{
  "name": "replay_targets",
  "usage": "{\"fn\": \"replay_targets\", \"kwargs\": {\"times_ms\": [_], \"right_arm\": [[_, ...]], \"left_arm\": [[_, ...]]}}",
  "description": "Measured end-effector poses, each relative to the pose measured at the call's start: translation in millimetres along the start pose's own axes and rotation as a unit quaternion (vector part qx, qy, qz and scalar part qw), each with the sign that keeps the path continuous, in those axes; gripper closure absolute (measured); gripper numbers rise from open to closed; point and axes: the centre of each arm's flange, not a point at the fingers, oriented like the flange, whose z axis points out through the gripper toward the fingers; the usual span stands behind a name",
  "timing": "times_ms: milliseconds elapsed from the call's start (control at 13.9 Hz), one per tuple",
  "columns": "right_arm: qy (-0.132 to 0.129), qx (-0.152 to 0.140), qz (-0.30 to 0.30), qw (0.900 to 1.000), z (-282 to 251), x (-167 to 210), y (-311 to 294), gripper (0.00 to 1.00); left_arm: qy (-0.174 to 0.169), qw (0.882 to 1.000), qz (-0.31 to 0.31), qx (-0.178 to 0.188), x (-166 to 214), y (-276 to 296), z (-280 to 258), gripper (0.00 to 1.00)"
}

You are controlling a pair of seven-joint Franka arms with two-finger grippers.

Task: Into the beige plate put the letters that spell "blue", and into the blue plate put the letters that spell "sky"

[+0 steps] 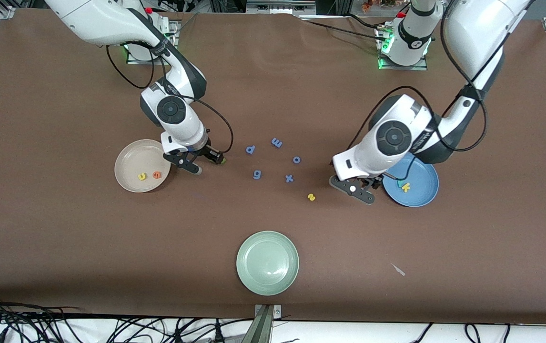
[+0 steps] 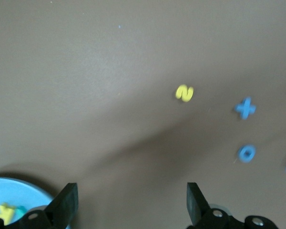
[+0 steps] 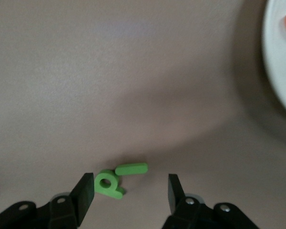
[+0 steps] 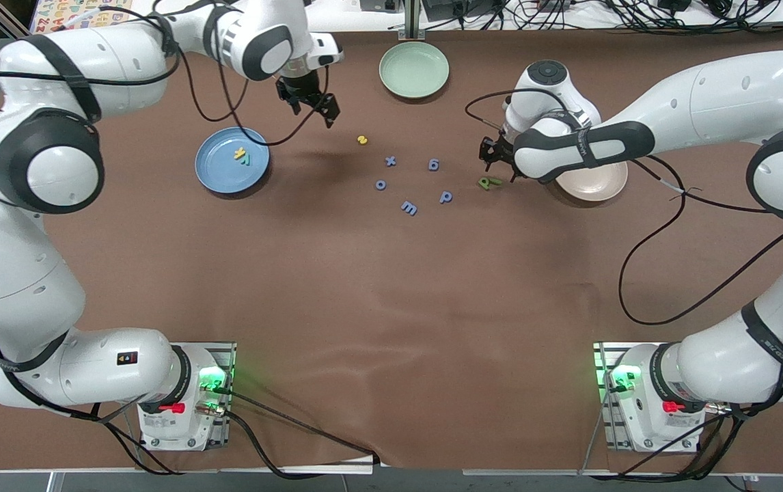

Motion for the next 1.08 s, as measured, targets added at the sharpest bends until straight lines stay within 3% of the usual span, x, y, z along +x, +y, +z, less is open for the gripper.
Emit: {"fn": "replay_targets", "kwargs": {"times_ms": [215,430,717,861,1004,1076], "right_arm": [[0.016,0.007,-0.014,1.000,10,-10,4,0.25],[0.032,0.002,-0.033,0.999,13,-9,9,0.25],[0.054,-0.010,-0.056,0.997,19,3,19,0.25],[0.054,-0.003,-0.059,0.997,25,5,20,0.25],[0.051,0.002,-0.058,0.997,31,6,21,0.25],[0.050,0.002,-0.057,0.997,33,5,21,0.25]], "left_arm": [[0.005,0.994,-0.113,-0.003,15,24,7,0.00],[-0.004,0.975,-0.223,-0.008,23,49,23,0.00],[-0.036,0.961,-0.275,0.012,24,2,36,0.00],[-0.044,0.961,-0.272,0.015,24,-15,32,0.00],[-0.048,0.961,-0.273,0.016,24,-9,33,0.00],[-0.049,0.955,-0.291,0.018,23,2,35,0.00]]}}
